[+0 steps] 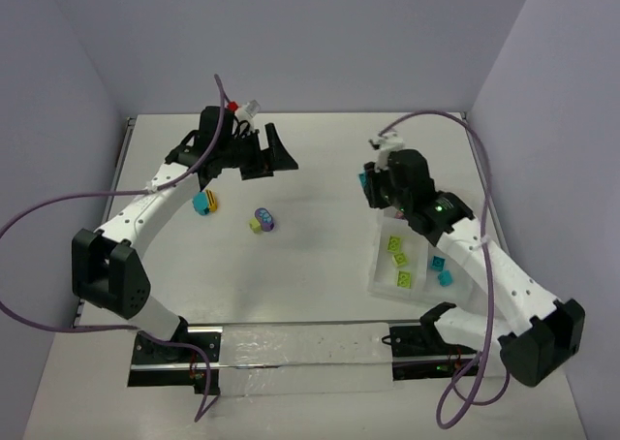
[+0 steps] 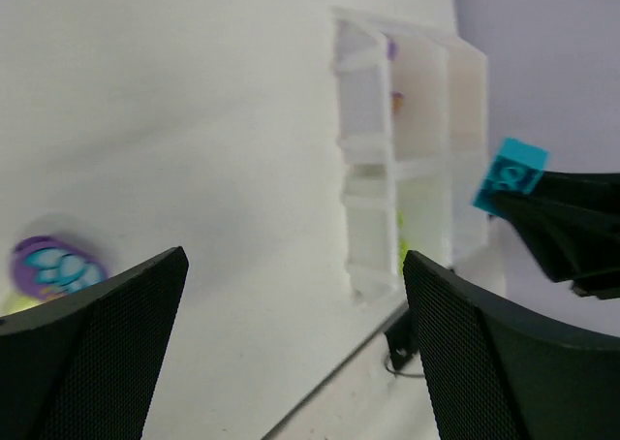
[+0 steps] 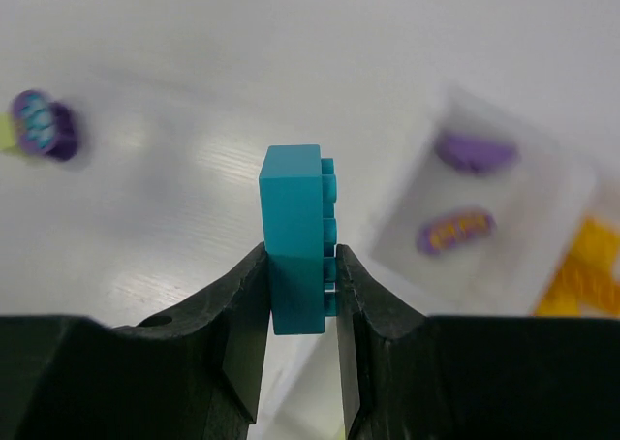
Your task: Sort the legos into containers by color
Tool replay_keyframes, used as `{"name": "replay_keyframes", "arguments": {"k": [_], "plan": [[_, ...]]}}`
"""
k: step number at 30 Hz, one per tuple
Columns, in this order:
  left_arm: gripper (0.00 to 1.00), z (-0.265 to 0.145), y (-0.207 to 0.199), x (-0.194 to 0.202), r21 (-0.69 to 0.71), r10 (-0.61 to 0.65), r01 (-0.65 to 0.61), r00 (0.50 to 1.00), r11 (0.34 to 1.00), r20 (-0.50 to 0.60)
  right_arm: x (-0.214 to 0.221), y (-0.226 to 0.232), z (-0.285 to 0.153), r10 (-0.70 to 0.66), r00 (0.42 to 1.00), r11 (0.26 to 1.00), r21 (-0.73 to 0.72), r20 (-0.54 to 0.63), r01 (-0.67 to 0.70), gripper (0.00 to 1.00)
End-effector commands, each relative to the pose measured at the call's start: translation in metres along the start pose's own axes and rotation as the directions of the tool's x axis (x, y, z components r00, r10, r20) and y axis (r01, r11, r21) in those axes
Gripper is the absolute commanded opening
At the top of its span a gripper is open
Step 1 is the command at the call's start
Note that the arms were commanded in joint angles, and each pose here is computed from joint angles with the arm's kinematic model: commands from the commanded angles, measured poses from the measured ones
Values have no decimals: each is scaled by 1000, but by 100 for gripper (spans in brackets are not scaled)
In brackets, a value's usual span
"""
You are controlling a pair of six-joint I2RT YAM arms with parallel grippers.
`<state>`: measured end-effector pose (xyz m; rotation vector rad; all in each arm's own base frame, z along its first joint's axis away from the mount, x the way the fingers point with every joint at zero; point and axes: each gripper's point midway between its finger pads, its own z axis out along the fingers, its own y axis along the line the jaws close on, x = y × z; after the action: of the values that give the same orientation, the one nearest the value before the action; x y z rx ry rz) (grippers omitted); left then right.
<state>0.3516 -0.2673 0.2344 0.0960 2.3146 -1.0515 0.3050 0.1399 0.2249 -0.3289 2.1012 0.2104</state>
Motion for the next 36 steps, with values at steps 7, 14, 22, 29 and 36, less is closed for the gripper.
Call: {"name": "replay_keyframes", "arguments": {"k": [7, 14, 22, 29, 36], "plan": [[99, -60, 54, -57, -459, 129, -3, 961, 888, 244, 113, -122, -97, 634, 747, 528, 592, 202, -609, 0], [99, -59, 77, -55, -551, 115, 30, 967, 834, 226, 140, -130, -111, 753, 572, 255, 658, 324, -709, 0], [99, -55, 83, -52, -556, 98, 37, 973, 830, 211, 175, -142, -129, 746, 453, 22, 663, 488, -749, 17], [99, -51, 82, -54, -553, 97, 29, 975, 832, 198, 171, -144, -119, 752, 479, 62, 674, 454, -736, 66], [99, -48, 84, -52, -550, 80, 38, 979, 834, 188, 132, -140, -99, 742, 561, 270, 603, 366, -751, 82]]}}
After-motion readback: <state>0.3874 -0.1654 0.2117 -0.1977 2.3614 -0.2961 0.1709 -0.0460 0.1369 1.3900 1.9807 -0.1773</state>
